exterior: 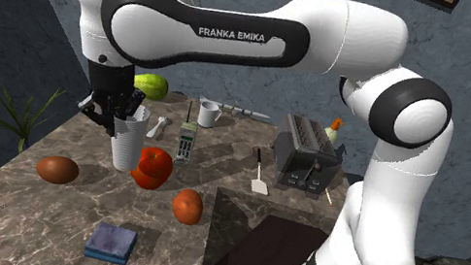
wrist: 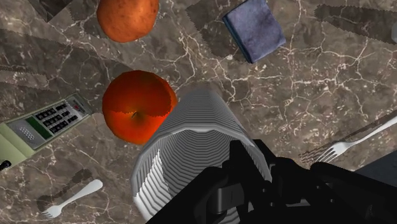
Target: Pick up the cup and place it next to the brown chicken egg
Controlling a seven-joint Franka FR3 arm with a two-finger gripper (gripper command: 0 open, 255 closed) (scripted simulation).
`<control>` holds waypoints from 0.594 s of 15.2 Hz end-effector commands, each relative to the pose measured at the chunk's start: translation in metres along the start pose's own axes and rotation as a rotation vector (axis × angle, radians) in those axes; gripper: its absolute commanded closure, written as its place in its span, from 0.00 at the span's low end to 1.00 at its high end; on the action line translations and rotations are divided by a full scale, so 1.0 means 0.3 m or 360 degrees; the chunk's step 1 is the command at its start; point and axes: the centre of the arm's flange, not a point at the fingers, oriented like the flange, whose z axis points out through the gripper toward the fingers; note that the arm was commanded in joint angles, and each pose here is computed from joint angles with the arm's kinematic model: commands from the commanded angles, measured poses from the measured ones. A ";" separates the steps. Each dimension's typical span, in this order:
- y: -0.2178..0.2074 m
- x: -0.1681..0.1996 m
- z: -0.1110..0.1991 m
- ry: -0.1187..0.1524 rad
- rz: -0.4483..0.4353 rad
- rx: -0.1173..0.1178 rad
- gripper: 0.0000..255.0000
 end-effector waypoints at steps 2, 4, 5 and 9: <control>-0.008 -0.002 0.054 0.0001 0.0000 0.0001 1.00; -0.010 -0.004 0.089 0.0001 0.0000 0.0001 1.00; -0.012 -0.005 0.107 0.0001 0.0000 0.0001 1.00; -0.018 -0.008 0.177 0.0001 0.0000 0.0001 1.00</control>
